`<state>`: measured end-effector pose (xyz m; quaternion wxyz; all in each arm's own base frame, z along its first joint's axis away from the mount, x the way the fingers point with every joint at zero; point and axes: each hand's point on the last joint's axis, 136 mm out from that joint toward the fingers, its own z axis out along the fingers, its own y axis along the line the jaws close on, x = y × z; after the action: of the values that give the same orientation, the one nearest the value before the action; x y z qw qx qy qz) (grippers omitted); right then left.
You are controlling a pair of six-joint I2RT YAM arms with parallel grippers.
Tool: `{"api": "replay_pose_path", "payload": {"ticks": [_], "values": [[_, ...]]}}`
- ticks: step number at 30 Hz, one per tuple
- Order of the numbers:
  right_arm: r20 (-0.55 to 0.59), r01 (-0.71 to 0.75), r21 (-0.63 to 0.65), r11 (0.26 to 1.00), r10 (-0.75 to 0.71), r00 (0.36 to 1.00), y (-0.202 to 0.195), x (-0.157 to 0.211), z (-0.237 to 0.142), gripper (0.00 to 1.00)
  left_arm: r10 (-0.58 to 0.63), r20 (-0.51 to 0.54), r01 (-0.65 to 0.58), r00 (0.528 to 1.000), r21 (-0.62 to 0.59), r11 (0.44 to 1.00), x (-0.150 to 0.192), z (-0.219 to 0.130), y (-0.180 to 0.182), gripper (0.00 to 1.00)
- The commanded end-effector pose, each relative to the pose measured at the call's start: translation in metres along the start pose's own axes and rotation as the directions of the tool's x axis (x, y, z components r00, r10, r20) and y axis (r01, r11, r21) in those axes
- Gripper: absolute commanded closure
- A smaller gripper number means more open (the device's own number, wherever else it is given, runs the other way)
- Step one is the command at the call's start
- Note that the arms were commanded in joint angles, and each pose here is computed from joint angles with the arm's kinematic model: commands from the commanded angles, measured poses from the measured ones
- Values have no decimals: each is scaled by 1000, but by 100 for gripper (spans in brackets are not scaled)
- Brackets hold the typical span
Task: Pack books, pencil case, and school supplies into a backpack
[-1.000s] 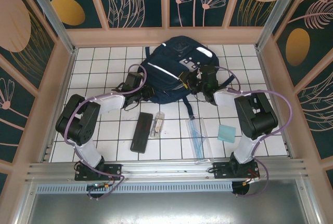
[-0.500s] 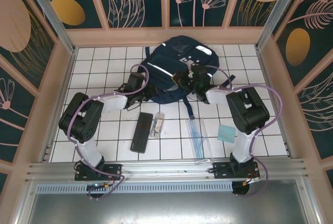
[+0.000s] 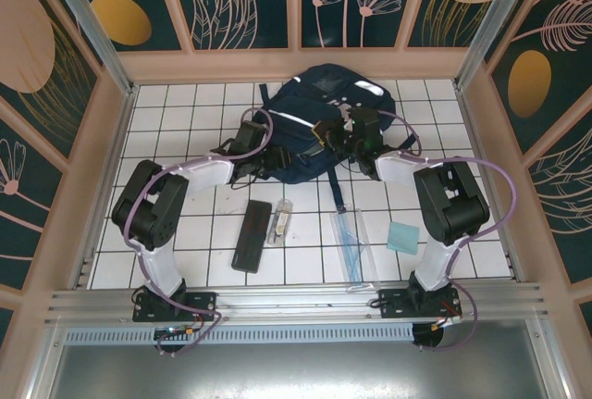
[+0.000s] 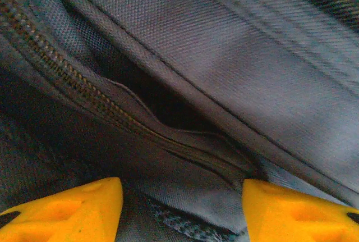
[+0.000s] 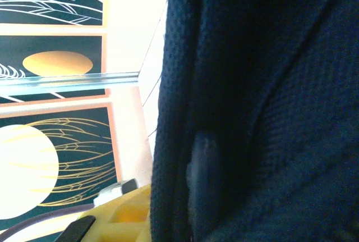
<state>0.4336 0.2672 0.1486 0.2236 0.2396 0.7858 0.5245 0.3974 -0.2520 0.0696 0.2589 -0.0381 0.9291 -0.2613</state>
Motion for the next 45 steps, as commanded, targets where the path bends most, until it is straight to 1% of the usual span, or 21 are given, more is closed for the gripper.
{"api": "replay_pose_path", "payload": {"ticks": [1, 3, 5, 8, 12, 14, 16, 18, 19, 22, 27, 29, 30, 32, 37, 38, 40, 41, 43, 44, 45], "values": [[87, 73, -166, 983, -59, 994, 60, -19, -7, 100, 29, 68, -31, 997, 30, 999, -23, -52, -29, 39], [100, 76, -153, 985, -61, 993, 59, -22, -4, 100, 42, 84, -46, 996, 50, 998, -23, -65, -40, 41], [101, 83, -150, 985, -68, 993, 61, -22, -1, 100, 59, 65, -64, 996, 70, 995, -15, -67, -50, 42], [89, 79, -152, 985, -66, 994, 61, -19, 3, 100, 102, 40, -105, 994, 82, 991, -2, -60, -61, 46], [82, 75, -150, 986, -64, 995, 60, -16, 4, 100, 139, 27, -141, 990, 95, 985, 6, -46, -73, 52], [85, 73, -155, 985, -60, 995, 61, -17, 3, 100, 151, 29, -154, 988, 90, 984, 8, -41, -77, 54], [85, 71, -158, 985, -58, 995, 62, -16, 2, 100, 162, 44, -164, 986, 58, 985, 5, -37, -76, 54], [83, 71, -166, 983, -58, 995, 64, -16, 2, 100, 158, 31, -158, 987, 20, 987, 9, -23, -68, 50], [82, 74, -171, 983, -61, 995, 66, -15, 2, 100, 151, 39, -152, 988, 22, 988, 7, -19, -69, 47], [76, 74, -171, 982, -61, 995, 67, -13, 3, 100, 143, 54, -144, 988, 22, 989, 1, -11, -73, 46], [68, 68, -181, 981, -57, 996, 67, -10, 3, 100, 133, 57, -131, 990, -40, 991, -3, 10, -63, 47], [62, 69, -177, 982, -59, 996, 65, -8, 4, 100, 129, 53, -126, 990, -56, 990, -4, 14, -61, 53], [57, 67, -174, 983, -58, 997, 63, -7, 5, 100, 127, 55, -124, 990, -56, 991, -5, 14, -62, 57], [54, 65, -168, 984, -56, 997, 60, -6, 6, 100, 132, 66, -128, 989, -60, 990, -10, 12, -64, 61], [44, 67, -165, 984, -61, 997, 56, -5, 9, 100, 165, 82, -158, 983, -89, 983, -23, 4, -70, 63], [42, 72, -163, 984, -66, 997, 56, -5, 9, 100, 170, 85, -162, 982, -86, 983, -26, 1, -74, 64], [39, 83, -147, 986, -78, 996, 54, -5, 10, 100, 181, 82, -175, 980, -77, 982, -29, -3, -79, 74], [39, 91, -135, 987, -86, 996, 52, -4, 11, 100, 188, 76, -183, 979, -70, 981, -30, -6, -82, 76], [46, 109, -116, 987, -104, 994, 50, -5, 10, 100, 204, 59, -200, 977, -60, 978, -31, -11, -87, 76], [50, 118, -107, 987, -113, 992, 49, -6, 9, 100, 213, 49, -211, 976, -59, 976, -30, -13, -88, 74], [53, 125, -101, 987, -120, 991, 48, -6, 9, 100, 221, 35, -219, 975, -62, 974, -30, -13, -88, 68]]}}
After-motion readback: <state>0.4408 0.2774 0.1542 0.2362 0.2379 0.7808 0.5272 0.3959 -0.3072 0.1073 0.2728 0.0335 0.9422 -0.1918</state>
